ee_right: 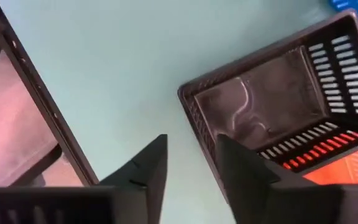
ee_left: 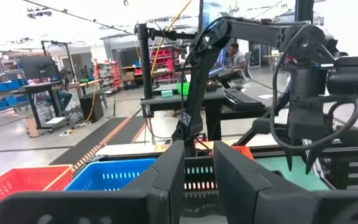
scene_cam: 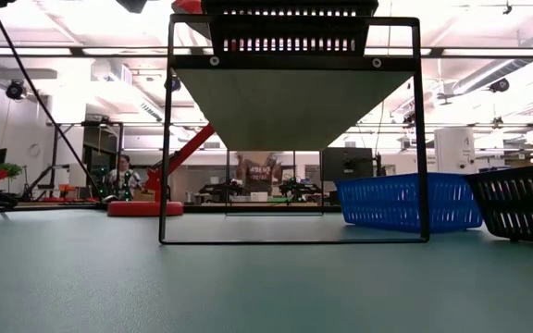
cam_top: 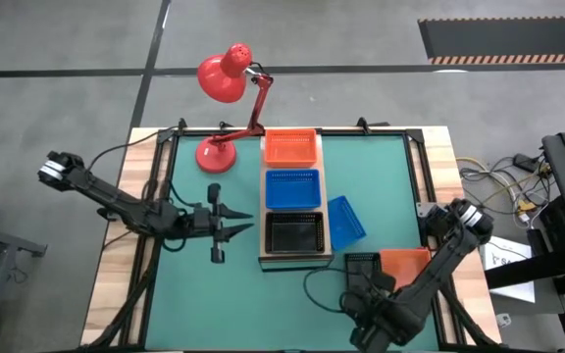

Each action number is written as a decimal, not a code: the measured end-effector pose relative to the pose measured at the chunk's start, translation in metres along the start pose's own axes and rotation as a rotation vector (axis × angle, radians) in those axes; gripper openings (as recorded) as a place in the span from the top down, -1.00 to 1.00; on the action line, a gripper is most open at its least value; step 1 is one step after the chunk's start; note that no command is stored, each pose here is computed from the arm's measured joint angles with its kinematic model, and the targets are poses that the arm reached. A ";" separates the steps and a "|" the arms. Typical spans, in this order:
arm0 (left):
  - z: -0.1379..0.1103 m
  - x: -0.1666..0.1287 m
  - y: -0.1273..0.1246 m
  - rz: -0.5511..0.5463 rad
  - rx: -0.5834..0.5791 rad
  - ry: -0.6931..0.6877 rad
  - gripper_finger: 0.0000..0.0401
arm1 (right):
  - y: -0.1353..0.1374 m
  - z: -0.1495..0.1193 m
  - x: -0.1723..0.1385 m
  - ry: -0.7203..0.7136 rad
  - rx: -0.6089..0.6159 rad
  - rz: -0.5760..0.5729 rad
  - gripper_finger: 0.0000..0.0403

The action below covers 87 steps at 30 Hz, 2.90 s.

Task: Stack baskets on shelf by color
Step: Stack the black bin on top of the black bins on the shelf

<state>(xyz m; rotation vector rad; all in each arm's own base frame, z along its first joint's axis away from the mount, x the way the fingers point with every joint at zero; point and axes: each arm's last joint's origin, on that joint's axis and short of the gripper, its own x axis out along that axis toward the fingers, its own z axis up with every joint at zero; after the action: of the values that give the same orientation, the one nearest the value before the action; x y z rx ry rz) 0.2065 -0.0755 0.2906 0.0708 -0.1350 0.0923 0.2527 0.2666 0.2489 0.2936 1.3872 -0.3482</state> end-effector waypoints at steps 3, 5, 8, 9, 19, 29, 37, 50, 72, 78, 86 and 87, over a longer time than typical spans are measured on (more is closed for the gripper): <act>0.001 0.000 0.000 0.001 -0.005 -0.003 0.65 | -0.001 0.007 0.000 -0.017 0.006 -0.003 0.22; 0.001 0.000 0.000 0.001 -0.005 -0.003 0.65 | -0.003 0.011 0.001 -0.033 0.022 -0.012 0.14; 0.001 0.000 0.000 0.001 -0.006 -0.006 0.65 | -0.006 0.015 0.000 -0.031 0.093 -0.014 0.06; 0.002 0.000 0.000 0.002 -0.006 -0.006 0.65 | -0.007 0.017 0.000 -0.029 0.126 -0.013 0.04; 0.007 -0.006 0.004 0.004 -0.014 -0.019 0.65 | -0.012 0.040 -0.004 -0.035 0.335 0.018 0.04; 0.007 -0.008 0.002 -0.008 -0.016 -0.021 0.65 | -0.013 0.044 -0.003 -0.034 0.468 0.019 0.04; 0.007 -0.008 0.002 -0.009 -0.015 -0.020 0.65 | -0.010 0.042 0.013 0.008 0.508 -0.030 0.04; 0.006 -0.008 0.002 -0.011 -0.014 -0.019 0.65 | 0.001 0.046 0.063 0.085 0.445 -0.150 0.04; 0.007 -0.008 0.002 -0.010 -0.017 -0.024 0.65 | 0.000 0.046 0.075 0.045 0.424 -0.198 0.93; 0.007 -0.008 0.002 -0.012 -0.020 -0.025 0.65 | -0.002 0.045 0.055 0.068 0.382 -0.153 0.94; 0.007 -0.009 0.001 -0.022 -0.029 -0.026 0.65 | -0.015 0.039 0.001 0.081 0.311 -0.047 0.94; 0.007 -0.009 0.000 -0.026 -0.029 -0.026 0.65 | -0.019 0.037 -0.007 0.093 0.300 -0.051 0.94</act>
<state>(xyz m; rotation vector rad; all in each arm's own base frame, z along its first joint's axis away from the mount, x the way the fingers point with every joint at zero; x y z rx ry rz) 0.1968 -0.0768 0.2964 0.0447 -0.1617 0.0630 0.2774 0.2349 0.2622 0.5273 1.4345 -0.5928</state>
